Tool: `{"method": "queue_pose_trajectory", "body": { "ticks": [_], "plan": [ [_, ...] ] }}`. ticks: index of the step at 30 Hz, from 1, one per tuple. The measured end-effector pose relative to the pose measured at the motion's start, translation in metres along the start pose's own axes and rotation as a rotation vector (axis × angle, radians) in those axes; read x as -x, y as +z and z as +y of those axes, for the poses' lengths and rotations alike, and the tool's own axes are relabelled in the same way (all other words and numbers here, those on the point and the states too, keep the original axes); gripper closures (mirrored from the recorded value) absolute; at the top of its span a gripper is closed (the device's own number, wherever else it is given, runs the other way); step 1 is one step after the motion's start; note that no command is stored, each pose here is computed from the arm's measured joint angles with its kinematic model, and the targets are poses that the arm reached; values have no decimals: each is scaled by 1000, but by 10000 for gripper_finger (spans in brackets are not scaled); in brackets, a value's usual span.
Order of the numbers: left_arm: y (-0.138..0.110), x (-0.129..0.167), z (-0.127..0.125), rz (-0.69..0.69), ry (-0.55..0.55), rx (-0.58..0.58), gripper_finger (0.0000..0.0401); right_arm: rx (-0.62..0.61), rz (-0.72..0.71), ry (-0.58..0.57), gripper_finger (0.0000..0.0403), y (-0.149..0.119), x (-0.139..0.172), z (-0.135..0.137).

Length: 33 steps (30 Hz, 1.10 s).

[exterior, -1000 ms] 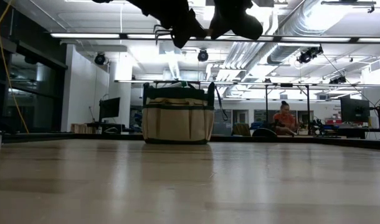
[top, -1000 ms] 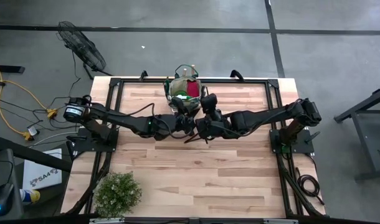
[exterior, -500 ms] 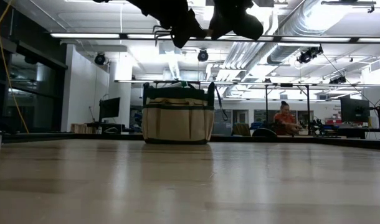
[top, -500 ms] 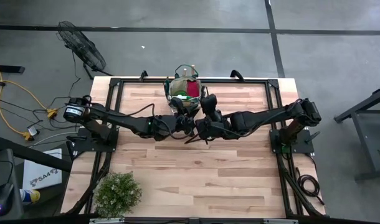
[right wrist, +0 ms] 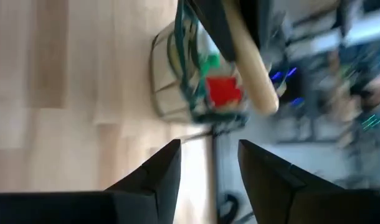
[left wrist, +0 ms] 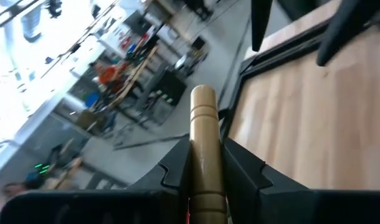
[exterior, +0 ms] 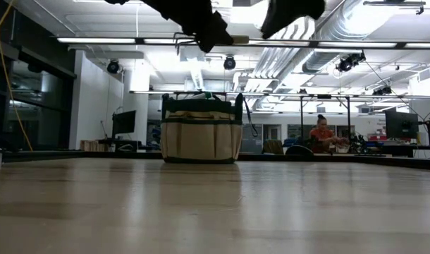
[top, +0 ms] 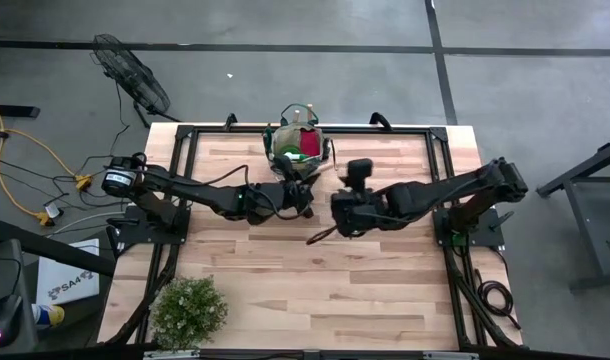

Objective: Pick & Place Garden tools in Gardening bag
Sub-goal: Put the brown hand rake into the gardening bag

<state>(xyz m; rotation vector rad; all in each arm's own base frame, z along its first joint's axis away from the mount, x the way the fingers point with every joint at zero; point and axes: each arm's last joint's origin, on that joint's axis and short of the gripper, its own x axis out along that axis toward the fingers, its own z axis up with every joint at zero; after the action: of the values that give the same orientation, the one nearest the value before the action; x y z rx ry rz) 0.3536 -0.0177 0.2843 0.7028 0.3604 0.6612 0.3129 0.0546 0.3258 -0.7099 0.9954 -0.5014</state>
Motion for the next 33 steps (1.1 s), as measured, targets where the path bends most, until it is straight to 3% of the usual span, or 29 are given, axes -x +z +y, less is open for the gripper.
{"method": "queue_pose_trajectory", "body": {
  "ticks": [5,12,17,24,30,33],
  "plan": [
    [6,0,0,-111,-77,70,339,-155,60,62,258,-16,11,-6],
    [11,4,2,-298,-123,137,339,-171,24,77,259,-25,29,-17],
    [5,9,1,-449,-135,188,339,-209,-115,102,261,-33,55,-40],
    [-18,10,11,-686,-159,392,339,-375,-408,316,262,-40,87,-76],
    [-35,7,26,-860,-256,576,339,-416,-526,325,262,-27,88,-81],
    [-37,5,28,-836,-228,583,339,-548,-547,308,262,-13,77,-83]
  ]
}}
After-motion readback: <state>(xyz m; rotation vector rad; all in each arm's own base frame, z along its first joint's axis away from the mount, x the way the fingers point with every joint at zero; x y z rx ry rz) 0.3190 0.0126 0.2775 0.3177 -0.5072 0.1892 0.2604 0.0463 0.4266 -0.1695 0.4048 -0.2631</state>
